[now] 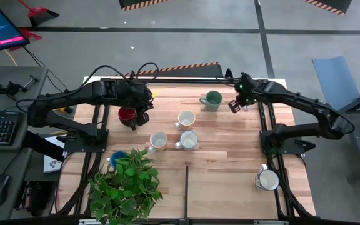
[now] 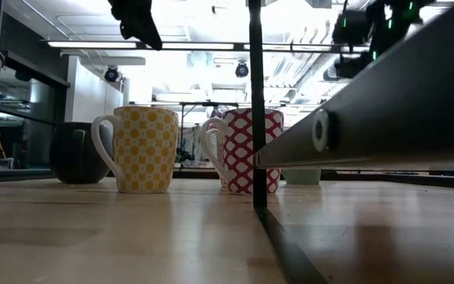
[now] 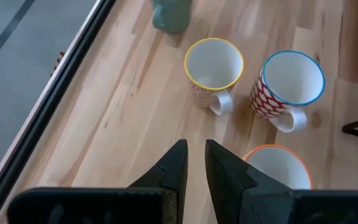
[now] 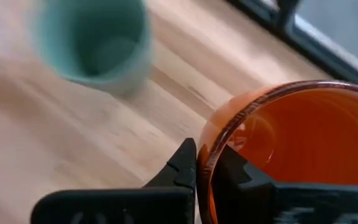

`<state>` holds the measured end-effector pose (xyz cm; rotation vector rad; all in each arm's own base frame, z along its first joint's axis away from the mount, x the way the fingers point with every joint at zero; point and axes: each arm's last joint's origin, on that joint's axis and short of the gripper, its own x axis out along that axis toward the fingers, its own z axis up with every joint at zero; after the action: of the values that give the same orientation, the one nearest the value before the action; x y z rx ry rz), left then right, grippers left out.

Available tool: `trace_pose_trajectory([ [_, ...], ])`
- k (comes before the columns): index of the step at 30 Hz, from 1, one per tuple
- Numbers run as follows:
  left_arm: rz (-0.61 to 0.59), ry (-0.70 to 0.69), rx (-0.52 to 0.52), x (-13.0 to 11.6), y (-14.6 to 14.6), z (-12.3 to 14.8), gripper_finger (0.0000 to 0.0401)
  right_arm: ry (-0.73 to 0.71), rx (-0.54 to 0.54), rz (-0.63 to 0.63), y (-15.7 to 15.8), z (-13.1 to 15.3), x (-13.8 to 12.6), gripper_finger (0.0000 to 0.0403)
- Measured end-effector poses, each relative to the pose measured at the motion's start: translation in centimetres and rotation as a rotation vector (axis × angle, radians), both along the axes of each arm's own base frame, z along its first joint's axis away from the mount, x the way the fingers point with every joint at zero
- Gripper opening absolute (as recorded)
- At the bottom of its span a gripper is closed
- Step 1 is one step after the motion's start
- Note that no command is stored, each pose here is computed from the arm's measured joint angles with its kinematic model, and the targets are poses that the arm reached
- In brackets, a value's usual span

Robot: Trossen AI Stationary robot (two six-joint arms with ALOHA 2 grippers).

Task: Place coffee mugs
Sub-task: Put the orange mug on the shelf

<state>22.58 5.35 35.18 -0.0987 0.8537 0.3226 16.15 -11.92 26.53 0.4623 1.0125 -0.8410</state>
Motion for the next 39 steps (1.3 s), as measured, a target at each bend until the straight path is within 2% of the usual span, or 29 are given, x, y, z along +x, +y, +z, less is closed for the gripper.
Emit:
trace_pose_trajectory([
  [7, 0.018, 0.006, 0.022, 0.0, 0.1, 0.0, 0.0047, -0.155, 0.037, 0.179, 5.2, 7.2, 0.0, 0.0002],
  [11, 0.027, 0.009, 0.033, 0.0, 0.1, 0.0, 0.0047, -0.192, 0.077, 0.251, 8.5, 8.7, 0.1, 0.0001],
  [19, 0.027, 0.009, 0.033, -0.1, 0.1, 0.0, 0.0047, -0.204, 0.204, 0.405, 15.3, 8.0, 1.9, 0.0001],
  [24, 0.027, 0.01, 0.033, -0.1, 0.1, 0.0, 0.0047, -0.162, 0.276, 0.432, 19.1, 6.6, 3.2, 0.0001],
  [34, 0.018, 0.013, 0.041, -0.1, 0.1, 0.0, 0.0047, -0.102, 0.364, 0.315, 24.6, 3.7, 4.5, 0.0],
  [39, -0.03, 0.029, 0.08, -0.1, 0.1, 0.0, 0.0047, -0.135, 0.378, 0.243, 26.5, 4.3, 4.8, 0.0],
])
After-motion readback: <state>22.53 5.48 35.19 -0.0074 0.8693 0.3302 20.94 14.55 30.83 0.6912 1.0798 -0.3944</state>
